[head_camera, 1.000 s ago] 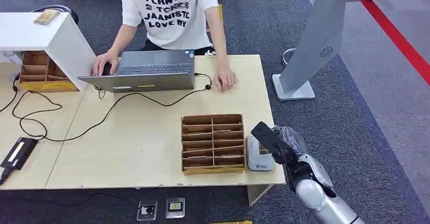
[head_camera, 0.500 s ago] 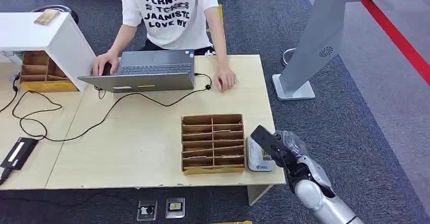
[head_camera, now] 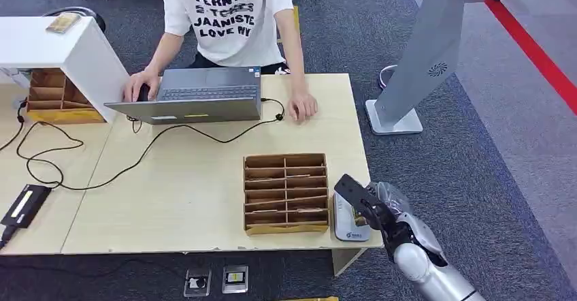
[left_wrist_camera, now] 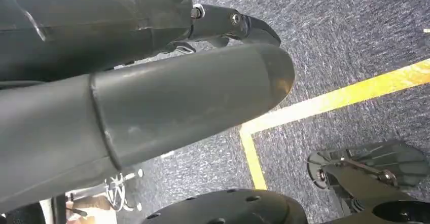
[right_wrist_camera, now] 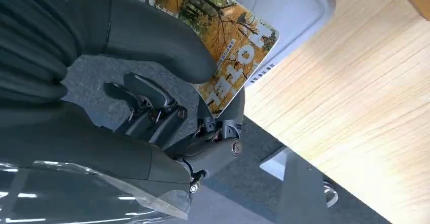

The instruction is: Pass the card to the sensor for recognition and then transmit it.

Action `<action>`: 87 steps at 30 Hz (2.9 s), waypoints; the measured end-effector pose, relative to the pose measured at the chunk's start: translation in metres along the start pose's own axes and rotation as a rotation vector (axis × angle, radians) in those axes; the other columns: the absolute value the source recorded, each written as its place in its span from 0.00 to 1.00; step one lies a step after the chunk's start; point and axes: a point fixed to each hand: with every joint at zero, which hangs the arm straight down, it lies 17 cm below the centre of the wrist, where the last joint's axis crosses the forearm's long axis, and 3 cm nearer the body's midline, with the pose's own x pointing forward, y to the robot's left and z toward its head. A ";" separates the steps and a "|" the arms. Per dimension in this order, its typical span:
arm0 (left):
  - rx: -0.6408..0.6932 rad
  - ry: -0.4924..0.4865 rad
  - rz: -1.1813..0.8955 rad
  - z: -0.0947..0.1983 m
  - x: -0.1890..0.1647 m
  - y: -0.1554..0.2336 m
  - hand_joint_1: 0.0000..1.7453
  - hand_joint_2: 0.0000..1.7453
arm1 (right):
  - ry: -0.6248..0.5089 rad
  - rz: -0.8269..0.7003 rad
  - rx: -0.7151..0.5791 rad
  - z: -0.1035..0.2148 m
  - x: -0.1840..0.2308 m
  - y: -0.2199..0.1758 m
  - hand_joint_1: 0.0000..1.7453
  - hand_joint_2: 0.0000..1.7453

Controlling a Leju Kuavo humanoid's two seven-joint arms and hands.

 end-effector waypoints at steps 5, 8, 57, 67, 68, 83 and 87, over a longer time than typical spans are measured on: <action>-0.001 -0.002 -0.006 0.000 0.001 0.000 0.00 0.00 | 0.007 -0.003 0.005 0.000 -0.003 0.003 1.00 1.00; -0.001 -0.003 -0.006 0.000 0.001 0.000 0.00 0.00 | 0.008 -0.004 0.008 0.000 -0.004 0.005 1.00 1.00; -0.018 -0.020 -0.028 0.001 0.004 -0.004 0.00 0.00 | -0.276 -0.106 -0.301 0.063 0.098 -0.109 1.00 1.00; -0.016 -0.030 -0.040 0.002 0.008 -0.004 0.00 0.00 | -0.455 -0.111 -0.363 0.084 0.151 -0.136 1.00 1.00; -0.015 -0.032 -0.043 0.002 0.009 -0.004 0.00 0.00 | -0.481 -0.107 -0.369 0.085 0.160 -0.140 1.00 1.00; -0.019 -0.063 -0.080 0.007 0.032 -0.006 0.00 0.00 | -0.830 -0.144 -0.329 0.117 0.304 -0.161 1.00 1.00; -0.026 -0.076 -0.106 0.009 0.042 -0.007 0.00 0.00 | -0.888 -0.154 -0.297 0.115 0.341 -0.161 1.00 1.00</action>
